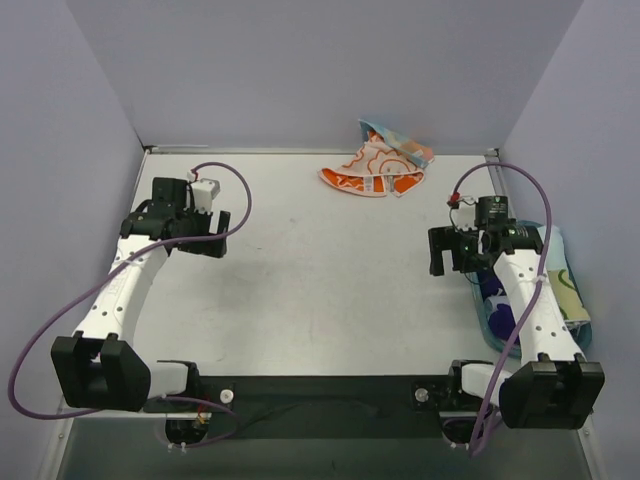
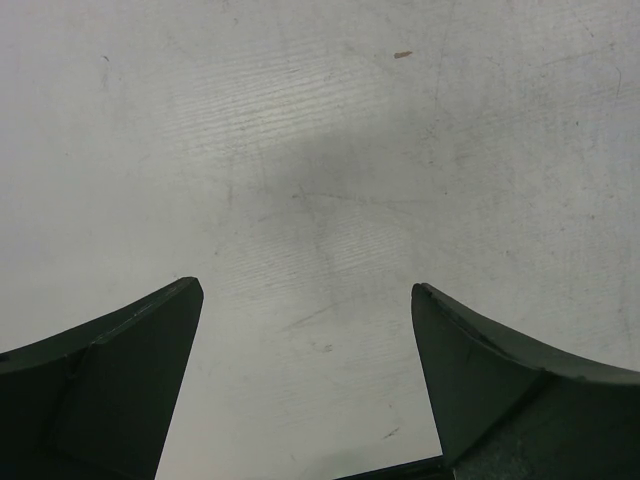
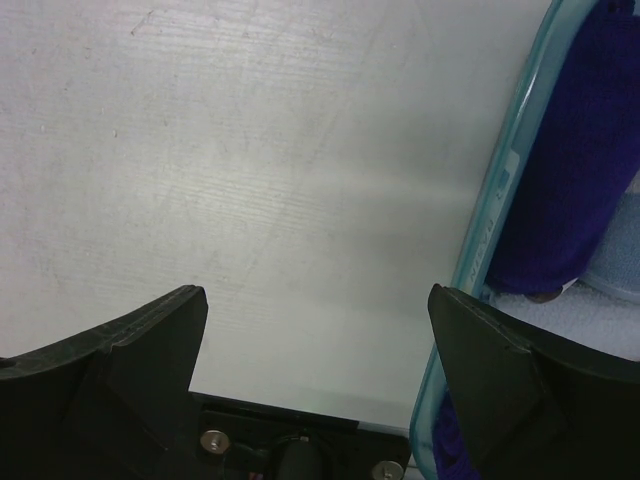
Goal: Roll the towels
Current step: Grab a towel with the right arm
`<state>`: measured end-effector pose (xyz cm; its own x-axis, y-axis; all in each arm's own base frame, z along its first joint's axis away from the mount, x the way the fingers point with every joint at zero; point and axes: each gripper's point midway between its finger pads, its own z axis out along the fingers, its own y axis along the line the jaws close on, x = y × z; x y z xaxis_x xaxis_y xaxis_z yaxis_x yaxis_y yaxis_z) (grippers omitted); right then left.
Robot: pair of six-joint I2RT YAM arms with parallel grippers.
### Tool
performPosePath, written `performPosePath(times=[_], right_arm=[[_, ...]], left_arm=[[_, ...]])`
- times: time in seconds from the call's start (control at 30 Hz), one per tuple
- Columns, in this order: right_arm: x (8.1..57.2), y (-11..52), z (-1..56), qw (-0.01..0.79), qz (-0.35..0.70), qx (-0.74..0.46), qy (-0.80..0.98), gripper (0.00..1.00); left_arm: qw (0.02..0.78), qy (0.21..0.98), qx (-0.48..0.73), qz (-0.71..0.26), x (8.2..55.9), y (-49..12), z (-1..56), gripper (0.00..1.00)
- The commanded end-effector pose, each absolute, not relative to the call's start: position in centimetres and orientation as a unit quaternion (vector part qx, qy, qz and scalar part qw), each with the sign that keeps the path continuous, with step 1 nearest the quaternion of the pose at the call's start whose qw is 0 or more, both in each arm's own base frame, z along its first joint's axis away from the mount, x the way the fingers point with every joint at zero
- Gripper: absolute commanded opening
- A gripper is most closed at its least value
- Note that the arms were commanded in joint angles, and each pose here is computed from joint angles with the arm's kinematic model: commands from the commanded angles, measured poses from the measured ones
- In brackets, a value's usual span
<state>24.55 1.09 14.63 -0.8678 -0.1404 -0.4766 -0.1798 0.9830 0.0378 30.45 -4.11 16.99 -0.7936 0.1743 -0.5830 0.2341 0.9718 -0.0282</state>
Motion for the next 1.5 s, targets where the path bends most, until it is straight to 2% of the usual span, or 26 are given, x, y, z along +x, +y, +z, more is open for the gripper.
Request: performPosePath(times=[0.0,0.23,0.4,0.47,0.5,0.53,0.7,0.93,1.37,1.47], right_arm=[[25.9,0.9,15.8,0.245,0.026,-0.096,0.964,1.0],[31.5,2.2,16.0,0.244,0.007,-0.127,0.961,1.0],[37.6,4.8,17.3,0.264,-0.014,-0.17,0.949,1.0],[39.9,5.9,15.9,0.252,-0.025,-0.189,0.949,1.0],[41.8,6.6,17.3,0.275,-0.026,-0.193,0.941,1.0],[42.9,7.4,15.6,0.258,-0.027,-0.204,0.944,1.0],[48.3,10.7,14.3,0.271,-0.037,-0.23,0.934,1.0],[55.7,13.5,11.1,0.321,-0.084,-0.233,0.914,0.99],[62.0,14.1,4.8,0.37,-0.17,-0.267,0.874,1.0],[62.3,14.7,3.6,0.366,-0.17,-0.289,0.868,0.96]], left_arm=[[0.337,0.938,0.074,-0.045,31.3,-4.1,19.0,0.97],[0.348,0.934,0.06,-0.052,31.8,-4.3,19.9,0.97],[0.348,0.931,0.055,-0.097,31.5,-5.9,20.2,0.97],[0.354,0.927,0.053,-0.108,31.4,-6.2,20.7,0.97],[0.357,0.926,0.052,-0.109,31.4,-6.2,20.9,0.98],[0.362,0.924,0.054,-0.11,31.3,-6.2,21.2,0.97],[0.374,0.92,0.058,-0.105,31.4,-6.0,21.7,0.97],[0.367,0.922,0.057,-0.109,31.5,-6.2,21.3,0.97],[0.353,0.927,0.058,-0.116,32.0,-6.5,20.6,0.97],[0.353,0.927,0.059,-0.115,32.1,-6.5,20.6,0.97]])
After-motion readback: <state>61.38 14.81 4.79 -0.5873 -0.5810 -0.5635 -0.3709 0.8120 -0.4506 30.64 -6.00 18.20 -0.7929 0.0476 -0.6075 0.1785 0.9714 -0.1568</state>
